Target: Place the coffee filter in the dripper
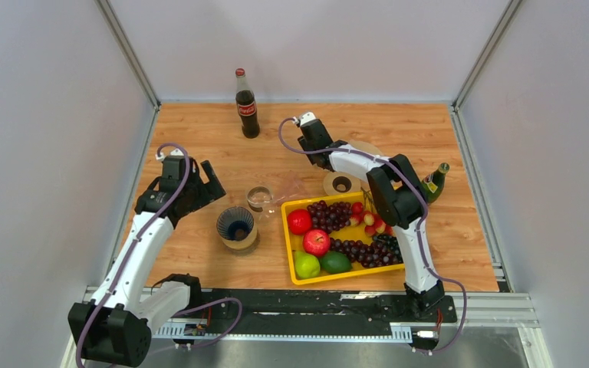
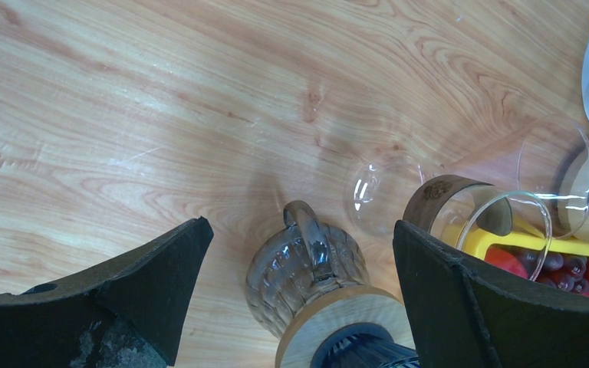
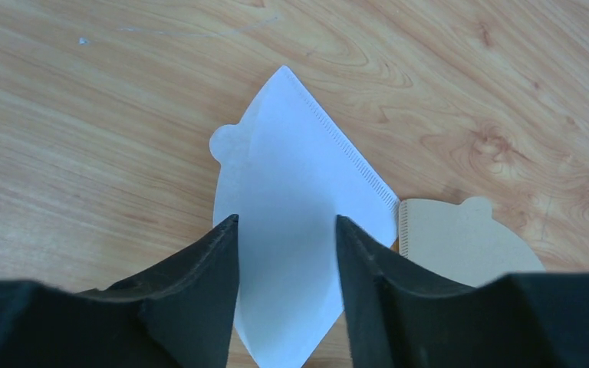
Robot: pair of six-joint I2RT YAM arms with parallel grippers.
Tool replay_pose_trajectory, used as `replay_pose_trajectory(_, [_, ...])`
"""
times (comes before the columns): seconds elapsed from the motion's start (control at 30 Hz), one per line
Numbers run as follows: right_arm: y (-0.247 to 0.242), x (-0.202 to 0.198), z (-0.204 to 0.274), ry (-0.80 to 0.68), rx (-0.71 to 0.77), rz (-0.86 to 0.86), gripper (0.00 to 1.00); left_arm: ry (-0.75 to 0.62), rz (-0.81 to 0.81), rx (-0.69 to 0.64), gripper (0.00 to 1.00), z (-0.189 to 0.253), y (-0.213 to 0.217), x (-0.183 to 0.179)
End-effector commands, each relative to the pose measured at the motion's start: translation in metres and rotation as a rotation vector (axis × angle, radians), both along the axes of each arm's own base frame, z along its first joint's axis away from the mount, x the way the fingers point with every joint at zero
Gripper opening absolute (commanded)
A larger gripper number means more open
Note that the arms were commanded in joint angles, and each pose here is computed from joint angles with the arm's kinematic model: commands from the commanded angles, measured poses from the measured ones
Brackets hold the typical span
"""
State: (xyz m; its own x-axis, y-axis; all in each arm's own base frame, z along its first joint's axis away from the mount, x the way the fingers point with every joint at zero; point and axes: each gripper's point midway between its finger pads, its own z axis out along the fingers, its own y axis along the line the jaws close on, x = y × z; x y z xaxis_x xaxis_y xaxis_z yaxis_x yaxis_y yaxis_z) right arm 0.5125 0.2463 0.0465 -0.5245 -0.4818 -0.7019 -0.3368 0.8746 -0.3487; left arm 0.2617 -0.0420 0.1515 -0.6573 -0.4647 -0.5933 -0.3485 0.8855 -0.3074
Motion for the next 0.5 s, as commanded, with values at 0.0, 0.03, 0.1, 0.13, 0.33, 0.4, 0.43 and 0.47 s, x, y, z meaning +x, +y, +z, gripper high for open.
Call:
replay_pose_trajectory(0.0, [-0.001, 0.01, 0.011, -0.047, -0.005, -0.033, 0.44, -0.049, 0.001, 0.021, 1.0, 0.016, 0.005, 0.003])
replay_pose_trajectory(0.03, [-0.001, 0.01, 0.011, -0.049, -0.003, -0.036, 0.38, -0.049, 0.001, 0.022, 1.0, 0.016, 0.005, 0.002])
replay_pose_trajectory(0.1, [-0.001, 0.011, 0.016, -0.058, -0.003, -0.04, 0.22, -0.049, 0.0, 0.025, 1.0, 0.016, 0.006, 0.002])
replay_pose_trajectory(0.13, [0.0, 0.011, 0.02, -0.066, -0.003, -0.044, 0.15, -0.048, -0.001, 0.025, 1.0, 0.016, 0.005, 0.001])
replay_pose_trajectory(0.33, [0.006, 0.005, 0.076, -0.137, 0.087, -0.031, 0.0, -0.067, -0.009, 0.025, 1.0, 0.023, 0.005, 0.002])
replay_pose_trajectory(0.4, [0.009, -0.001, 0.099, -0.158, 0.133, -0.015, 0.0, -0.084, -0.012, 0.023, 1.0, 0.029, 0.005, 0.003])
replay_pose_trajectory(0.43, [0.01, -0.004, 0.111, -0.169, 0.159, -0.006, 0.0, -0.095, -0.016, 0.019, 1.0, 0.032, 0.004, 0.003])
replay_pose_trajectory(0.47, [0.011, -0.009, 0.122, -0.177, 0.186, 0.007, 0.0, -0.107, -0.018, 0.018, 1.0, 0.036, 0.004, 0.003])
